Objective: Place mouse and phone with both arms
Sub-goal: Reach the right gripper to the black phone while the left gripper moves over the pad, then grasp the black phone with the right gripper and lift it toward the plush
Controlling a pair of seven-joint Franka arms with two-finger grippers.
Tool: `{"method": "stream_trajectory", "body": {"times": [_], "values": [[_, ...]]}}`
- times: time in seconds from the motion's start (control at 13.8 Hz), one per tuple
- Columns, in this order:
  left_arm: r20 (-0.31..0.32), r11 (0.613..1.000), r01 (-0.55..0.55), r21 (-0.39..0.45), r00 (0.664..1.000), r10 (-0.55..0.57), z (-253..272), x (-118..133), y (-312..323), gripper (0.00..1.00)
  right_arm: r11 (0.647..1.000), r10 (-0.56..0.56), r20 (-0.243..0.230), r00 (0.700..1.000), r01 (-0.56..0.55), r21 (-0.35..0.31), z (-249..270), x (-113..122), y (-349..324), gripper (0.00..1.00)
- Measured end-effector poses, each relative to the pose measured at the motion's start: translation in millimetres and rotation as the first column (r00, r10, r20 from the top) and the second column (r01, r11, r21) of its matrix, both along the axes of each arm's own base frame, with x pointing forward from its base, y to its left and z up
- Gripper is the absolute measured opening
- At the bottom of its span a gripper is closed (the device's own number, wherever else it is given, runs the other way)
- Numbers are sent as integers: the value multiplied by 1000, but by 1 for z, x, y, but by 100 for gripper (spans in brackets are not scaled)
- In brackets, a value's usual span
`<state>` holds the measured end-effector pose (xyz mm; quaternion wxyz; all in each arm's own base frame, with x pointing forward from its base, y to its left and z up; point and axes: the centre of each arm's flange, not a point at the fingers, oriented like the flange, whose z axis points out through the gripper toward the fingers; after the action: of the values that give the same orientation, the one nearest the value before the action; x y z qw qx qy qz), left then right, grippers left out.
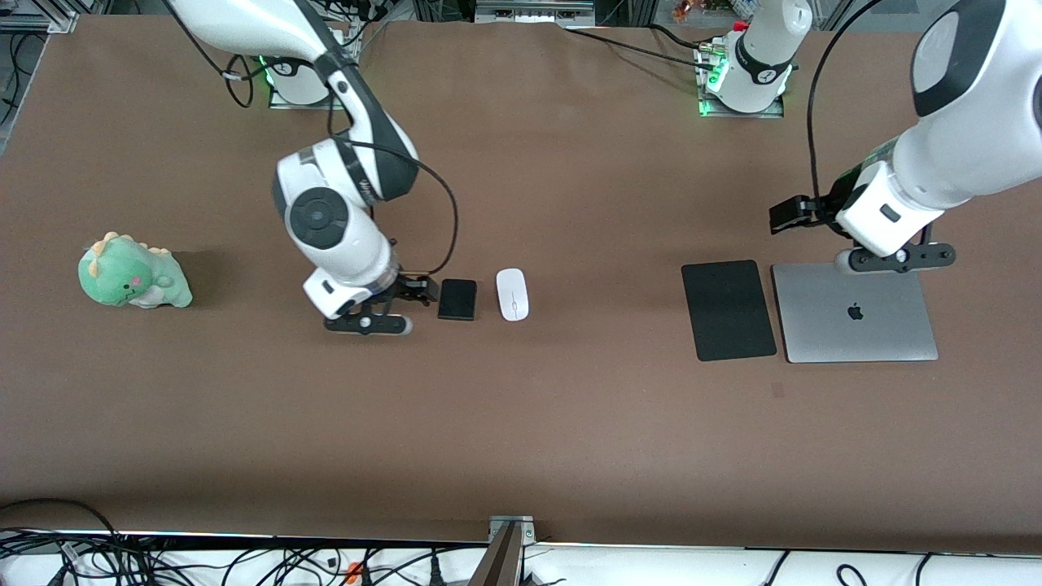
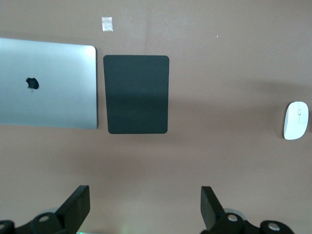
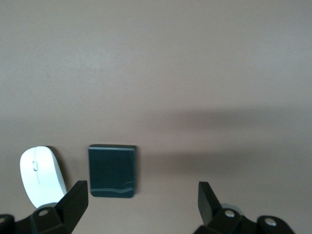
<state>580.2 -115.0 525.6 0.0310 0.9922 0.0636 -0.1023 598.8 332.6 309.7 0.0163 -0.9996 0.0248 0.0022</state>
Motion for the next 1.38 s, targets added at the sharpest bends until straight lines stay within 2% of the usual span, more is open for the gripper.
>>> {"method": "stream_trajectory", "body": {"times": [0.36, 0.72, 1.09, 1.38], "values": [[-21, 1000, -25, 7, 999, 25, -33, 9, -34, 100, 999, -35, 25, 999, 36, -14, -53, -17, 41, 100], [-22, 1000, -27, 8, 999, 27, -38, 10, -42, 100, 999, -36, 58, 998, 36, -8, -93, -18, 50, 100], [-19, 1000, -28, 7, 999, 28, -36, 10, -42, 100, 999, -36, 58, 998, 37, -14, -113, -28, 62, 100], [-20, 1000, -28, 7, 999, 28, -37, 11, -42, 100, 999, -27, 88, 996, 30, -27, -129, -31, 66, 100]]}}
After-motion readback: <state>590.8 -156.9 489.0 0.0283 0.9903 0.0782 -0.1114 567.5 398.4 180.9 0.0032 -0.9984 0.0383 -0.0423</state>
